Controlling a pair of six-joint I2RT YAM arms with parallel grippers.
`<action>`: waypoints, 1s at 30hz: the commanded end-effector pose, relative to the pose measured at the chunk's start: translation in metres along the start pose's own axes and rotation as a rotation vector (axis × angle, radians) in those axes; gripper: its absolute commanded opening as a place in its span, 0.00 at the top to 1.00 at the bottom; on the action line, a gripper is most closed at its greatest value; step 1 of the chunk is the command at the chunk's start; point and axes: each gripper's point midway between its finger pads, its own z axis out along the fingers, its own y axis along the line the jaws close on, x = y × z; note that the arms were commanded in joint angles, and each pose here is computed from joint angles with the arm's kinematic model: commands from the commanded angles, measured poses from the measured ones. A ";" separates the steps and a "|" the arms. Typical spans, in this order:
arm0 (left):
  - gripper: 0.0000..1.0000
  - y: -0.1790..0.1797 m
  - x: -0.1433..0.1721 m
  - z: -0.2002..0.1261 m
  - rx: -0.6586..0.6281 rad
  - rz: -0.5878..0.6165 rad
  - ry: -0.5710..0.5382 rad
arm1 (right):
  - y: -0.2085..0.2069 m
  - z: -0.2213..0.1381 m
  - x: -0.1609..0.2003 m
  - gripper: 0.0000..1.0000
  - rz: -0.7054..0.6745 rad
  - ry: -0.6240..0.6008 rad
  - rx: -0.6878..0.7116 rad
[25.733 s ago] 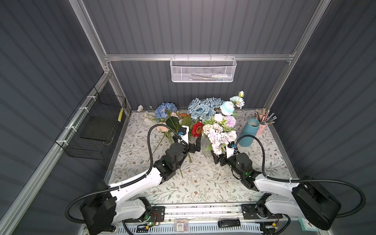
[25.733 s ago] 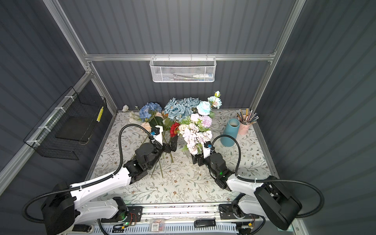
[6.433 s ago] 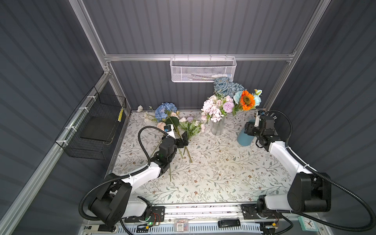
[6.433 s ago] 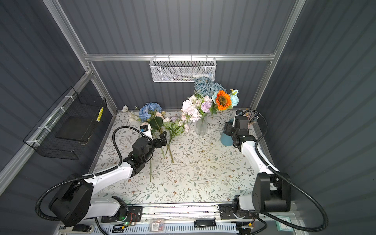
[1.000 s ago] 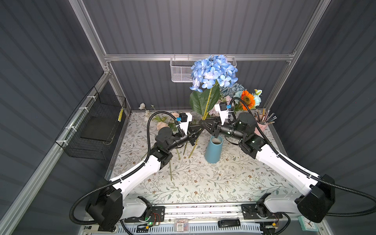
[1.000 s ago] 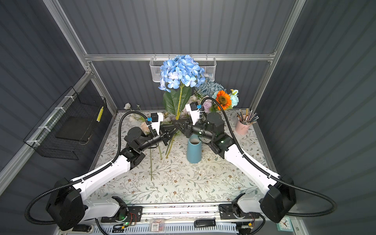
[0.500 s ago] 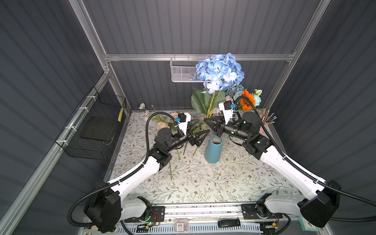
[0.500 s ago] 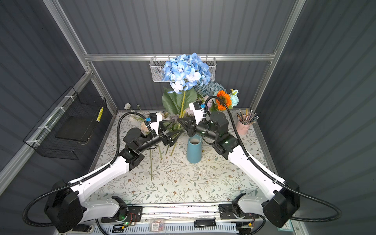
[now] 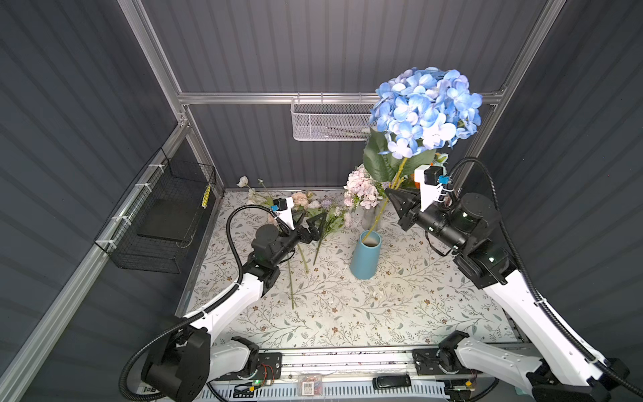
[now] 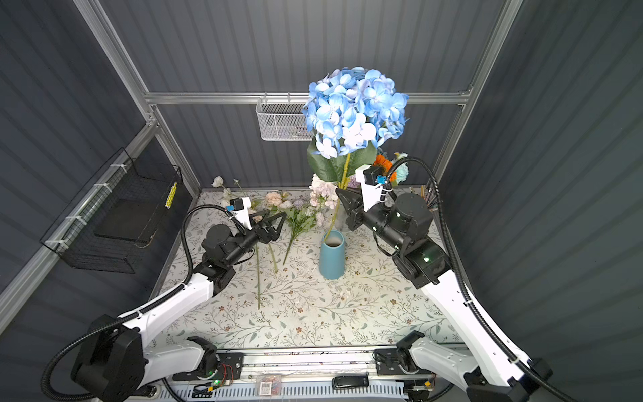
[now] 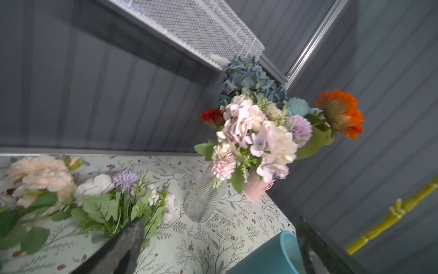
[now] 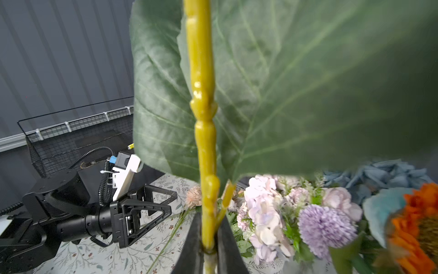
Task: Arrange flowers in a vase
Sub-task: Place the flower in the vase.
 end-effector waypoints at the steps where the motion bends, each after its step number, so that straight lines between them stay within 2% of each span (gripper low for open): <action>1: 0.00 0.000 -0.008 0.002 0.005 -0.042 -0.042 | -0.014 -0.001 0.004 1.00 -0.053 0.017 0.078; 8: 0.00 0.003 -0.003 0.003 -0.013 -0.039 -0.020 | -0.019 0.014 0.034 1.00 -0.049 0.072 0.084; 16: 0.00 0.006 -0.001 0.005 -0.026 -0.039 -0.014 | -0.014 0.033 0.103 1.00 0.028 0.180 0.027; 17: 0.00 0.006 -0.001 0.005 -0.026 -0.039 -0.014 | -0.015 0.040 0.123 1.00 0.040 0.225 0.025; 22: 0.00 0.010 -0.001 0.004 -0.047 -0.036 -0.016 | -0.012 0.045 0.174 1.00 0.078 0.322 0.024; 27: 0.00 0.014 0.000 0.002 -0.070 -0.033 -0.015 | -0.012 0.046 0.204 1.00 0.108 0.385 0.039; 30: 0.00 0.017 0.000 0.001 -0.091 -0.031 -0.015 | -0.013 0.045 0.213 0.97 0.117 0.402 0.048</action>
